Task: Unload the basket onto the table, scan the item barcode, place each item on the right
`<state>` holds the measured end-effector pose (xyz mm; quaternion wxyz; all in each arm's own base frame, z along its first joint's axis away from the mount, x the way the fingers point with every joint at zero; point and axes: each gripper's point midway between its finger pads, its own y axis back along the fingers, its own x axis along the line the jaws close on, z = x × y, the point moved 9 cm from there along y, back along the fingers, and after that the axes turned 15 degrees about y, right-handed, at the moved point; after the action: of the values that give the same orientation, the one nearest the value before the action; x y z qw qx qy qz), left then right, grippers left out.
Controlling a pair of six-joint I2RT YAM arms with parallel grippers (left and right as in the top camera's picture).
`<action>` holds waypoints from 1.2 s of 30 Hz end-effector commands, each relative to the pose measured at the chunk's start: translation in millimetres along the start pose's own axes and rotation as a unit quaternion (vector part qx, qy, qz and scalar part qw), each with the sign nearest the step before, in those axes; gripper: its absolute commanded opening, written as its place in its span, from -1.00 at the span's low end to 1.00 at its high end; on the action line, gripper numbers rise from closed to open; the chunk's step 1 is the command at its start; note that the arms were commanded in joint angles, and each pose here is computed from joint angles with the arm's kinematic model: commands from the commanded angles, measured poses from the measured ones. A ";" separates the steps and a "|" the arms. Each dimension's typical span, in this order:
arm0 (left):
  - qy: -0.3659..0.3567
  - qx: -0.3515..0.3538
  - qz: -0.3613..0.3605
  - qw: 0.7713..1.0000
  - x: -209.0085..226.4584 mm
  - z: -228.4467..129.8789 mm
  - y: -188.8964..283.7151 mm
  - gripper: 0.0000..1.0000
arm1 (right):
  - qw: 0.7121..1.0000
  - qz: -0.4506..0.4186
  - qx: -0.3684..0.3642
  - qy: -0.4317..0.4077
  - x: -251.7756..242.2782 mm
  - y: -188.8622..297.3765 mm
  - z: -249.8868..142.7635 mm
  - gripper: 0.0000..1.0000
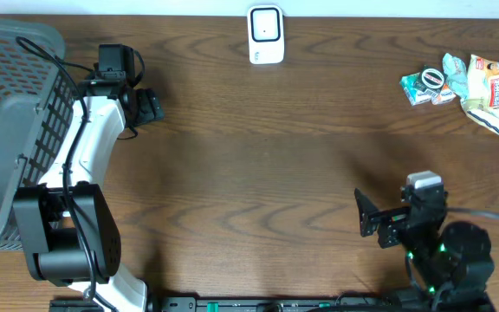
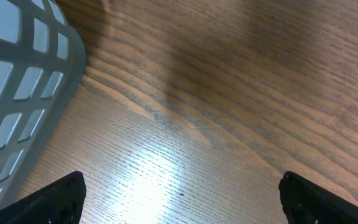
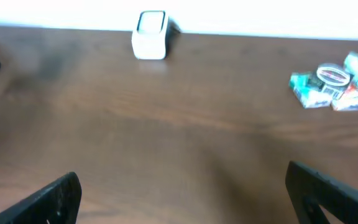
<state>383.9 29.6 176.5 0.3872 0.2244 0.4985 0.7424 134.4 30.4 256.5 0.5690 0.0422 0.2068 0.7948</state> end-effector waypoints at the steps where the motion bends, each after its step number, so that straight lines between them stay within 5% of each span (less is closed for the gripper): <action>1: -0.007 0.001 0.004 1.000 1.1 -1.4 -1.3 0.95 | 0.999 -0.009 -0.035 0.017 1.4 -4.3 -15.9 0.99; 19: -0.007 0.001 0.004 1.000 1.1 -1.4 -1.3 0.95 | 0.978 -0.061 -0.196 0.023 -0.3 -30.1 -40.0 0.99; 28: -0.007 0.001 0.004 1.000 1.1 -1.4 -1.3 0.95 | 0.975 -0.100 -0.194 -0.050 -8.4 -41.5 -64.1 0.98; 36: -0.007 0.001 0.004 1.000 1.1 -1.4 -1.3 0.95 | 0.978 -0.112 -0.174 -0.031 -10.7 -45.3 -73.3 0.99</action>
<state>383.9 29.6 176.5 0.3871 0.2246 0.4986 0.7424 156.4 14.8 176.4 0.6511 -0.0521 0.0420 0.7560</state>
